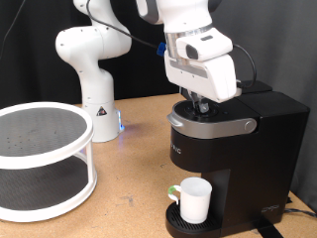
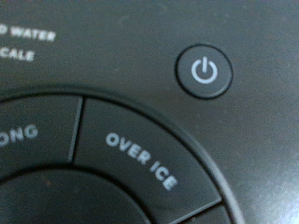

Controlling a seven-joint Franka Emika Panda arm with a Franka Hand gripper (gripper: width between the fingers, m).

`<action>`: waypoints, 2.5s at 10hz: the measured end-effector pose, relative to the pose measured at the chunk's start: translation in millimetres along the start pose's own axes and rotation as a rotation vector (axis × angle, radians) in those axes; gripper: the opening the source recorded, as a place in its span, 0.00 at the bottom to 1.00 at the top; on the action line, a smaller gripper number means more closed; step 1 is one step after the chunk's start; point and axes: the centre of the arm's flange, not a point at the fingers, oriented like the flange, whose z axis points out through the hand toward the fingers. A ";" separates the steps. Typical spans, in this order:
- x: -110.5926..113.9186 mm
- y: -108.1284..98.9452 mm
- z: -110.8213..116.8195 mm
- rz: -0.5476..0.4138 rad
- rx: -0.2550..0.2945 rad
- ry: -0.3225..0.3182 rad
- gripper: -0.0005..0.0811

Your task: Make a cup of coffee with the keurig machine

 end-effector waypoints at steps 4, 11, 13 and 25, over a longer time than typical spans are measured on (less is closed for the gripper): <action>-0.1 1.6 0.9 0.023 0.066 -0.030 0.01; 4.5 14.1 2.6 0.070 0.160 -0.101 0.01; 5.1 18.8 3.5 0.079 0.184 -0.121 0.01; -13.6 15.9 -36.0 -0.003 0.183 0.075 0.01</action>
